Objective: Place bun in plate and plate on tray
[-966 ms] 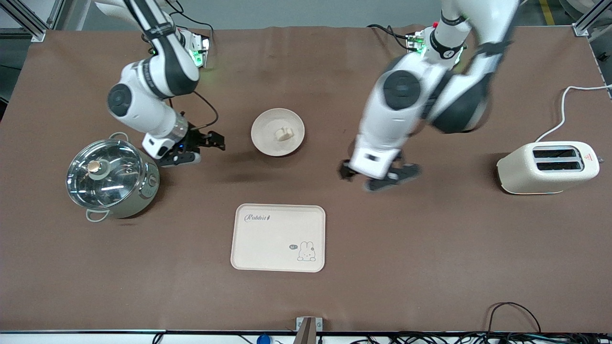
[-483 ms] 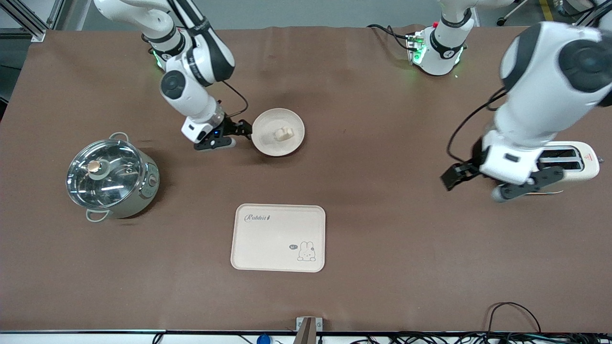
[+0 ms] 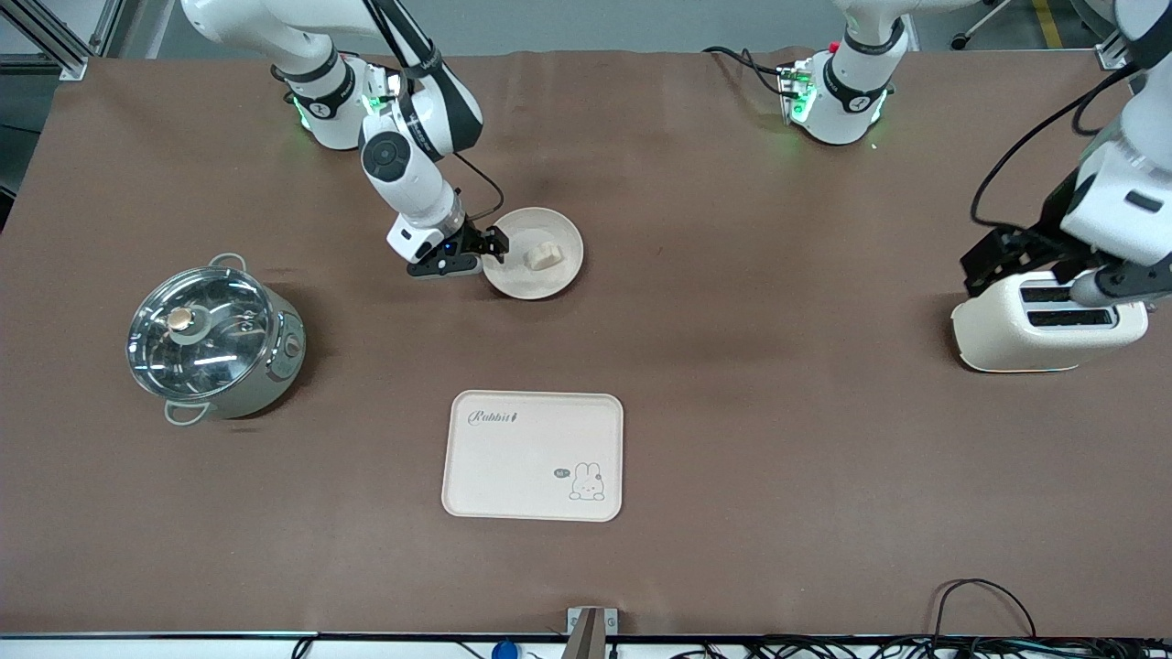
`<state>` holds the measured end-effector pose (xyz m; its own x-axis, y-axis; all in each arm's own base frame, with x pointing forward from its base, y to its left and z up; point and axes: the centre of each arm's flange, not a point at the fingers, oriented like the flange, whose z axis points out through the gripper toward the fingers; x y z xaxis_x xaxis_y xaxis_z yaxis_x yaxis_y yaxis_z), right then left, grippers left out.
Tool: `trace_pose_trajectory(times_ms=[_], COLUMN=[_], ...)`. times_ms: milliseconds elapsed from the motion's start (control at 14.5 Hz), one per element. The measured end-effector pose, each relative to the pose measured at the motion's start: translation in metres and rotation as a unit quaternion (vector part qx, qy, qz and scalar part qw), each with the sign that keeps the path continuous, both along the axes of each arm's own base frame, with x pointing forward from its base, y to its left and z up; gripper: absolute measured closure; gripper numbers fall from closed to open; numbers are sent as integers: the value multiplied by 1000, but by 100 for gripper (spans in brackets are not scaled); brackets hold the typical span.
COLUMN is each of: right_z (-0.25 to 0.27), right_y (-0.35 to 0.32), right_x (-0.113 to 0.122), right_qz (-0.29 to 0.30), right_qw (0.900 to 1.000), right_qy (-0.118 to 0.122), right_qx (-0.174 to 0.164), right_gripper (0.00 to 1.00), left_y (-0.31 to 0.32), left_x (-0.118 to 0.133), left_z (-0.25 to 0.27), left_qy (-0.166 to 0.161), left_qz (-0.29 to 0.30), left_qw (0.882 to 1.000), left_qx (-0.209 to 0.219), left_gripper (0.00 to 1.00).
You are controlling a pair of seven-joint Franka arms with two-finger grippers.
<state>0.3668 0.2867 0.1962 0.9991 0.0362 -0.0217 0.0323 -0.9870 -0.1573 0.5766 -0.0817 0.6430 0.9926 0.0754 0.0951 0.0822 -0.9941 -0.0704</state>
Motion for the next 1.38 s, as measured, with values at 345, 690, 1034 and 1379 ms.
trace_pose_trajectory(times_ms=[345,690,1034,1379], right_z=[-12,-11,-8,-8], right_y=[-3,-1,19,28], right_x=[-2,-2,-12,-19], right_qz=[-4,-13,-22,-14], right_qw=[1000,1000,1000,1000], right_qy=[7,7,10,5], right_qx=[-8,-7,-2,1], right_gripper=[22,33,53,82], left_y=[29,37,21,15], left_x=[-34,-63,-68,-59], left_z=[13,11,8,-3], left_qy=[18,29,33,43], left_qz=[-10,-19,-33,-39], left_qw=[999,999,999,998], left_qx=[-28,-30,-27,-28], left_gripper=[0,0,0,0])
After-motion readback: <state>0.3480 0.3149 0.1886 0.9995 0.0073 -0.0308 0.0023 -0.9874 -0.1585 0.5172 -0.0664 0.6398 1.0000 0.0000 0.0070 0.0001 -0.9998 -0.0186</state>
